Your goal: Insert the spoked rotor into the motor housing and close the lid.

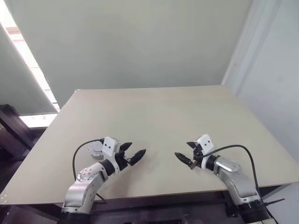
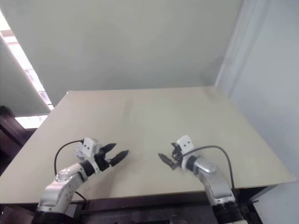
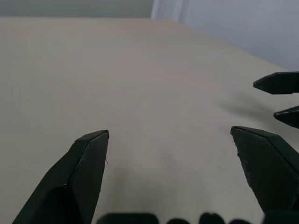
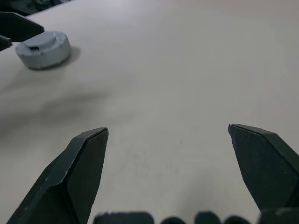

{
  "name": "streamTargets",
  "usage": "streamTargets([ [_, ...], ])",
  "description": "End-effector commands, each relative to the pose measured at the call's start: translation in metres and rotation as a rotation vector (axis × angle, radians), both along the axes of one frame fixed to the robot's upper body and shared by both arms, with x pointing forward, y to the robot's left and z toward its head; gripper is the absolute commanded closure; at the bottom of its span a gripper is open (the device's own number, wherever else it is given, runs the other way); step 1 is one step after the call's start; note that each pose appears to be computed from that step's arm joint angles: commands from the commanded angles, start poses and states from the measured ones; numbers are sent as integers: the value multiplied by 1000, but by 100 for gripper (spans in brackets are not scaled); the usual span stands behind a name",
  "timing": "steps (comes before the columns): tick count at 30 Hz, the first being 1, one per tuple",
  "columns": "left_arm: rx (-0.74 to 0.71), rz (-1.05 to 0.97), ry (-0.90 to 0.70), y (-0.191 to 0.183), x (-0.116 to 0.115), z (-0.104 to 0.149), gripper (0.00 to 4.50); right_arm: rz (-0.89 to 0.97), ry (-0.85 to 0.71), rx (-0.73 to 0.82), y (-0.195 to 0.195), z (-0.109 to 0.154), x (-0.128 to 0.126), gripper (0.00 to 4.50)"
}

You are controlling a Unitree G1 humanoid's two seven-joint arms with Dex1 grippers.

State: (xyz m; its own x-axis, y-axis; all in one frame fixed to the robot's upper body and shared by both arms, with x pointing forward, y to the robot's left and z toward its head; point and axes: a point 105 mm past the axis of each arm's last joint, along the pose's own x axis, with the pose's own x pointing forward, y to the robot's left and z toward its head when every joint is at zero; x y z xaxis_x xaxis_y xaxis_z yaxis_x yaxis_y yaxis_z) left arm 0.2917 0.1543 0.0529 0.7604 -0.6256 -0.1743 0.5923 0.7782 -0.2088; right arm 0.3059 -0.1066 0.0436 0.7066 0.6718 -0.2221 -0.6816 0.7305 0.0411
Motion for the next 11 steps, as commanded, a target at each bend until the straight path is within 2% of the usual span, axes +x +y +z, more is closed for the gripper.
streamTargets([
  [1,-3,-45,-43,-7,0,13,3,-73,-100,36,-18,24,2,0],
  [11,6,-72,-46,-12,9,12,3,-137,-112,48,-31,25,-5,0],
])
